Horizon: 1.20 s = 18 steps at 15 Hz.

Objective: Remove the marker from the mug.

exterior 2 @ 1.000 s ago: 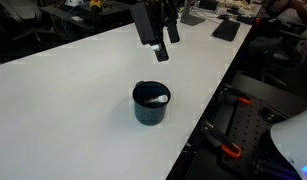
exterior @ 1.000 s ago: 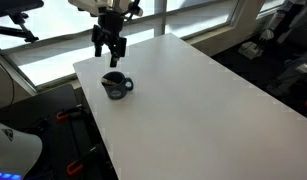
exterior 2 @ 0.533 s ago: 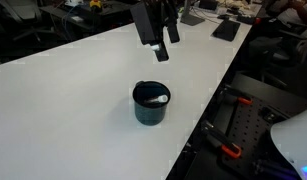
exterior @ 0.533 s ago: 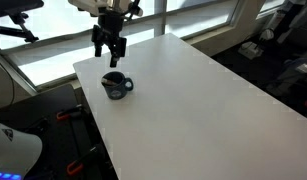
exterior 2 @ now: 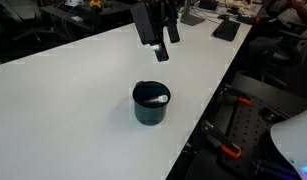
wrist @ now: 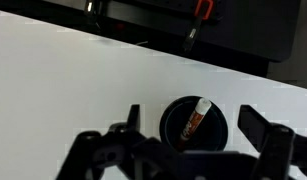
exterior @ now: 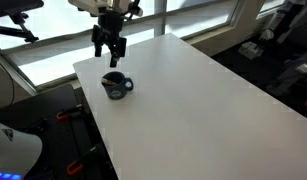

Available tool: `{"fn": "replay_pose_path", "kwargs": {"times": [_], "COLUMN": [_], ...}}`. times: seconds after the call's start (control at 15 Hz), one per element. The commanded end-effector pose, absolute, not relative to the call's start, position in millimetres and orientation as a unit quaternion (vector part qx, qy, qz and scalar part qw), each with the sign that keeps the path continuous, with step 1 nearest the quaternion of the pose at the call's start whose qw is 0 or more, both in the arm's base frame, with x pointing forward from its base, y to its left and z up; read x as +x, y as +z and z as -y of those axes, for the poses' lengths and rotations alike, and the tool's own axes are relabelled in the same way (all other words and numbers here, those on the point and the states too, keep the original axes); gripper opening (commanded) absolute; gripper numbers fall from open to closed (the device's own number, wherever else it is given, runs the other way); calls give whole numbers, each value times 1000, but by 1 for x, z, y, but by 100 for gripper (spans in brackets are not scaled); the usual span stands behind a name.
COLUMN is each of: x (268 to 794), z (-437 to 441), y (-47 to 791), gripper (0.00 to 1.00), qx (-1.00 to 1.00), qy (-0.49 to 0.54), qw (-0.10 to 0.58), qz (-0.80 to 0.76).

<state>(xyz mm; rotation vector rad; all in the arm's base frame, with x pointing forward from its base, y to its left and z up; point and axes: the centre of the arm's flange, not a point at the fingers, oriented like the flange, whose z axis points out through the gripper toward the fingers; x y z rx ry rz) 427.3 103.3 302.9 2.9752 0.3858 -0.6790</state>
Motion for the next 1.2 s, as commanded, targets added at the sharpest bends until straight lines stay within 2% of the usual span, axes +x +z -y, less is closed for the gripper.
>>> {"fn": "replay_pose_path", "kwargs": {"times": [0.0, 1.13], "x": [427, 452], "z": [-103, -95], "y": [303, 260], "gripper": [100, 100], "qx": [967, 958], "qy": [-221, -235], "qw": [33, 23], "qz": [-125, -162]}}
